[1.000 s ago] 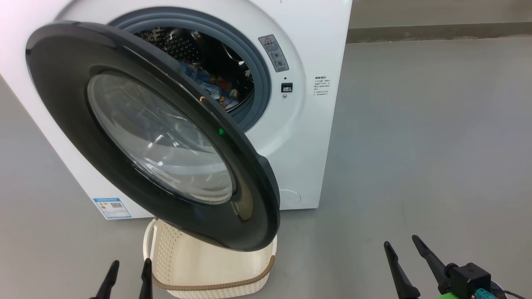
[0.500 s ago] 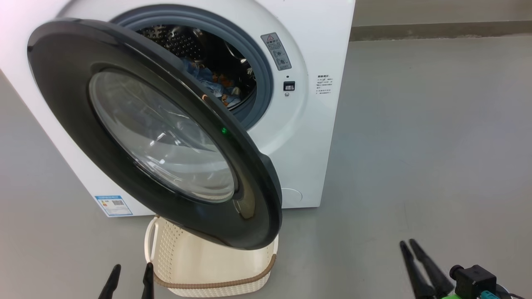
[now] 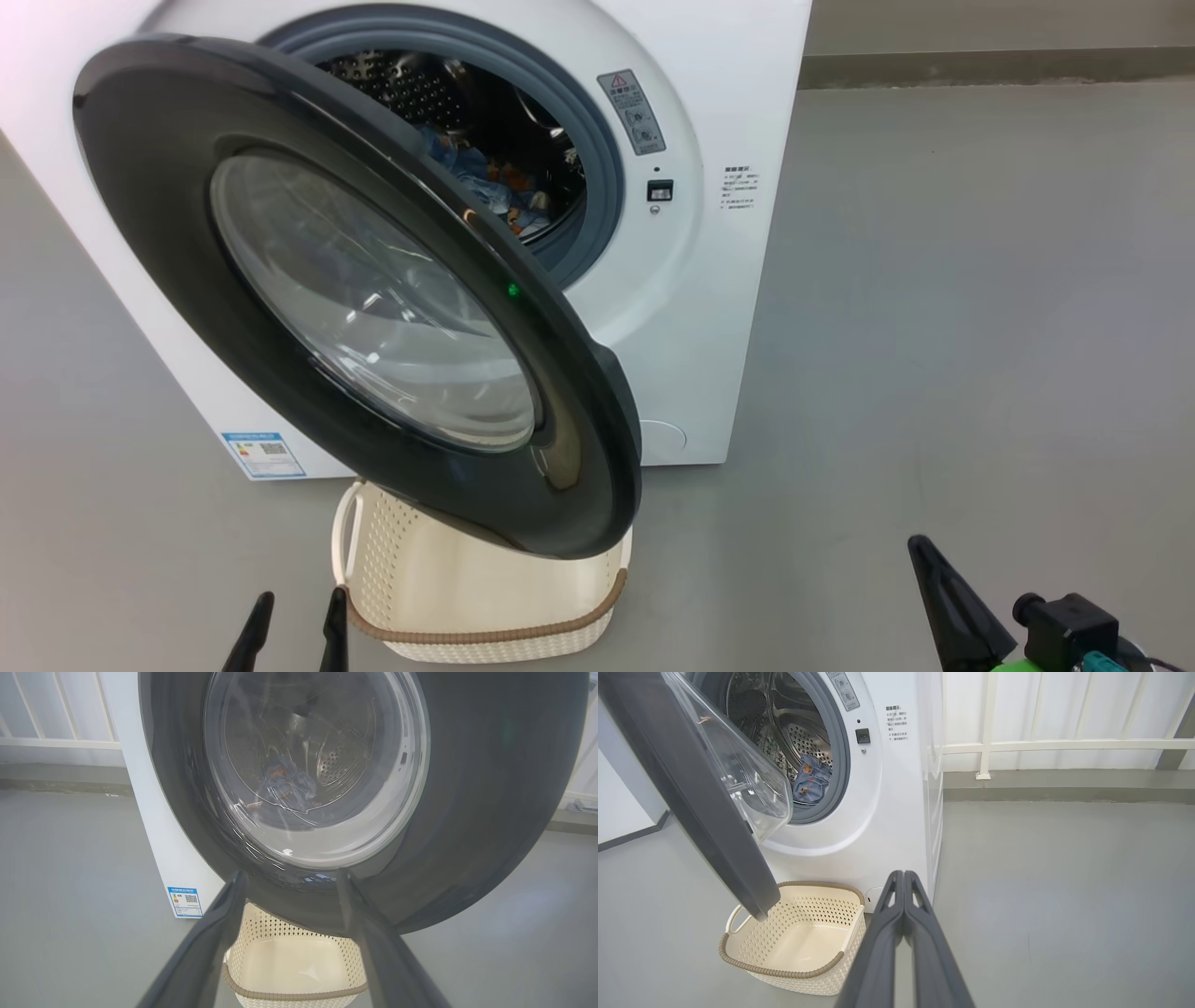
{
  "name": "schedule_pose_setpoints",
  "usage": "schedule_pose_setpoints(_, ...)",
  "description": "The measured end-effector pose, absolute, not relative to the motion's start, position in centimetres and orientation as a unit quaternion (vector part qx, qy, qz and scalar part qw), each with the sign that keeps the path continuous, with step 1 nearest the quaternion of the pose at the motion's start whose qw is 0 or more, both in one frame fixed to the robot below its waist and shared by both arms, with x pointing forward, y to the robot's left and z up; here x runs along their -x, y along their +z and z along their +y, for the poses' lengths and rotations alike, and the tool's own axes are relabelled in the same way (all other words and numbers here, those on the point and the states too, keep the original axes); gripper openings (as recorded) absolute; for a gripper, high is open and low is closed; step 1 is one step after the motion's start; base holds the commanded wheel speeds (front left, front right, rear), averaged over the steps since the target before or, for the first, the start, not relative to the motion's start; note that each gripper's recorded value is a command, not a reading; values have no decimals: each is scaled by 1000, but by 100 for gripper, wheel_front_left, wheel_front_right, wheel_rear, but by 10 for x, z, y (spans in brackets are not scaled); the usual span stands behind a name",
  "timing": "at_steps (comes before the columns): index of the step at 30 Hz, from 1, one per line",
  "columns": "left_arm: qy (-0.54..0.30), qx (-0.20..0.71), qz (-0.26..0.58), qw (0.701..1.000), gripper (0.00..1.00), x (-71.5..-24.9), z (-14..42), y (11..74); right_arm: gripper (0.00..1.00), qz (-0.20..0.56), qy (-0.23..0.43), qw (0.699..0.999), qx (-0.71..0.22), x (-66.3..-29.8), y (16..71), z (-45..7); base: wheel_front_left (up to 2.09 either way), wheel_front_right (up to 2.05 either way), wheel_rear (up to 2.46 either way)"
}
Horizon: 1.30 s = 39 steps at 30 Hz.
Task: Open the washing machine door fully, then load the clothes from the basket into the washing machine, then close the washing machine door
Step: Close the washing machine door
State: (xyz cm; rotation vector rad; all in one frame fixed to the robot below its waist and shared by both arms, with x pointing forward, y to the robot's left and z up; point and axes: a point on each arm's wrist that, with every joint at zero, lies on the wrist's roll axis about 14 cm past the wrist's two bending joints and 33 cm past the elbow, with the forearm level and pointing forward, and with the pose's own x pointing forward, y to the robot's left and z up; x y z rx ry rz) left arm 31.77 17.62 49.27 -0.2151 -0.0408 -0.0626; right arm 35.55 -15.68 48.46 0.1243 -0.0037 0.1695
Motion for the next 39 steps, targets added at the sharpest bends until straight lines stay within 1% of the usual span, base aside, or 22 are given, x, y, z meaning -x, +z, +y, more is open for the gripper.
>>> schedule_pose_setpoints(4,-29,107,-22,994,100,-317,178,494,0,-35,95,993,-61,-362,506,-150,0,0,0)
schedule_pose_setpoints(9,-27,106,-22,994,100,-316,178,493,0,-150,142,977,-54,-381,583,-121,0,0,0)
schedule_pose_setpoints(14,-26,107,-20,994,100,-315,178,493,0,-262,218,938,-56,-378,661,-73,0,0,0)
schedule_pose_setpoints(16,-26,108,-19,994,100,-315,178,492,0,-291,256,920,-59,-372,682,-49,0,0,0)
schedule_pose_setpoints(18,-25,108,-19,994,100,-314,178,492,0,-302,295,904,-66,-364,691,-23,0,0,0)
schedule_pose_setpoints(21,-24,109,-18,994,100,-312,178,491,0,-276,351,891,-78,-355,679,14,0,0,0)
schedule_pose_setpoints(23,-23,110,-17,994,100,-311,178,491,0,-240,379,890,-82,-353,659,33,0,0,0)
schedule_pose_setpoints(26,-21,111,-16,993,100,-308,178,490,0,-180,400,894,-91,-355,624,50,0,0,0)
schedule_pose_setpoints(32,-5,111,-14,994,100,-303,186,488,0,-97,393,909,-101,-370,575,54,0,0,0)
schedule_pose_setpoints(36,-1,112,-10,994,100,-301,187,486,0,-61,385,915,-106,-379,553,54,0,0,0)
schedule_pose_setpoints(39,1,112,-4,994,100,-301,187,483,0,-49,383,916,-112,-384,545,56,0,0,0)
